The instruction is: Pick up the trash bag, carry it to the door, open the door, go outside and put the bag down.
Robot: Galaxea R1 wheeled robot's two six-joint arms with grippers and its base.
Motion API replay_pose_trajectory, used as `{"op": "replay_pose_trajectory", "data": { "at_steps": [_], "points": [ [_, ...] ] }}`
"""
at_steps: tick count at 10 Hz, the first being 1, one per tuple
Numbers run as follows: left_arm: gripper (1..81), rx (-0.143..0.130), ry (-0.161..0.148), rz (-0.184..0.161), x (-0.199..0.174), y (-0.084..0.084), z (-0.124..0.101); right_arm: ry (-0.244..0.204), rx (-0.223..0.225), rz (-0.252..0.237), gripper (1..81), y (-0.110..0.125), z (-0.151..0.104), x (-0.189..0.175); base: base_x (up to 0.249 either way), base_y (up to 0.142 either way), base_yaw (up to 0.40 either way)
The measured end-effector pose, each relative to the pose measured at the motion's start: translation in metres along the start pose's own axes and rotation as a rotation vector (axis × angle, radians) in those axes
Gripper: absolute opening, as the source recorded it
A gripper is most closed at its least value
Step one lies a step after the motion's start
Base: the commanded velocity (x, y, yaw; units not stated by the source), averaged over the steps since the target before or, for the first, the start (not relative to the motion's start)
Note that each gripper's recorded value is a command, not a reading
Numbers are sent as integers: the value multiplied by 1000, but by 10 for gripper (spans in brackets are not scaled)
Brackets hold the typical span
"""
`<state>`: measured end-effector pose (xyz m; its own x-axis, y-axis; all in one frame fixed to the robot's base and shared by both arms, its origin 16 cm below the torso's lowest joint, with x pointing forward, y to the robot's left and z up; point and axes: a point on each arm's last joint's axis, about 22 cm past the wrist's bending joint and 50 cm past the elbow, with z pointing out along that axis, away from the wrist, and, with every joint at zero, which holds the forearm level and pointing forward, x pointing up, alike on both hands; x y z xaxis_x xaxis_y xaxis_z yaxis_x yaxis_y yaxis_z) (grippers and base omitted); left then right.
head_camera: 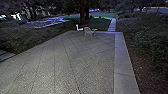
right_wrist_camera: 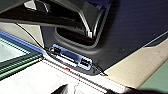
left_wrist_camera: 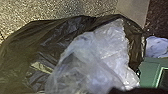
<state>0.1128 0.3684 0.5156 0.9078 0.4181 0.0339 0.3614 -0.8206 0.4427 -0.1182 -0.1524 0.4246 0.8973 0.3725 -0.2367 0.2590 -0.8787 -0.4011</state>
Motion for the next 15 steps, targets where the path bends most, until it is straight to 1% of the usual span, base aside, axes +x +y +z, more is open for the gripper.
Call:
{"op": "replay_pose_trajectory", "data": {
  "at_steps": [1, 3, 4, 5, 6, 8, 9, 10, 11, 13, 14, 15],
  "points": [
    [10, -8, 17, -4, 29, 3, -10, -2, 1, -8, 811, 1, 0, 1, 0, 0, 0],
    [10, -28, 35, -13, 71, 10, -26, -1, 1, -11, 811, 1, 0, 1, 0, 0, 0],
    [10, -25, 39, -20, 88, 8, -35, -1, 1, -11, 811, 0, 0, 1, 0, 0, 0],
    [10, -16, 49, -27, 107, 3, -47, -2, 1, -13, 811, 1, 0, 2, 0, 0, 0],
    [10, -10, 68, -28, 132, 1, -63, -6, 1, -20, 811, 1, 0, 2, 0, 0, 0],
    [10, -18, 125, -38, 176, 4, -101, -26, -3, -58, 811, 3, -1, 4, 0, 0, 0],
    [10, -9, 139, -46, 189, -1, -117, -33, -5, -73, 811, 4, -1, 6, 0, 0, 0],
    [10, 4, 150, -51, 202, -6, -129, -33, -7, -74, 811, 5, -2, 6, 0, 0, 0],
    [10, 5, 163, -50, 218, -1, -139, -33, -6, -72, 811, 5, -2, 6, 0, 0, 0],
    [10, -18, 175, -34, 244, 22, -149, -33, -6, -72, 811, 5, -2, 6, 0, 0, 0],
    [10, -26, 169, -33, 247, 24, -153, -33, -5, -71, 811, 5, -2, 6, 0, 0, 0],
    [811, -28, 161, -41, 246, 22, -157, -33, -6, -70, 811, 5, -2, 6, 0, 0, 0]
  ]
}}
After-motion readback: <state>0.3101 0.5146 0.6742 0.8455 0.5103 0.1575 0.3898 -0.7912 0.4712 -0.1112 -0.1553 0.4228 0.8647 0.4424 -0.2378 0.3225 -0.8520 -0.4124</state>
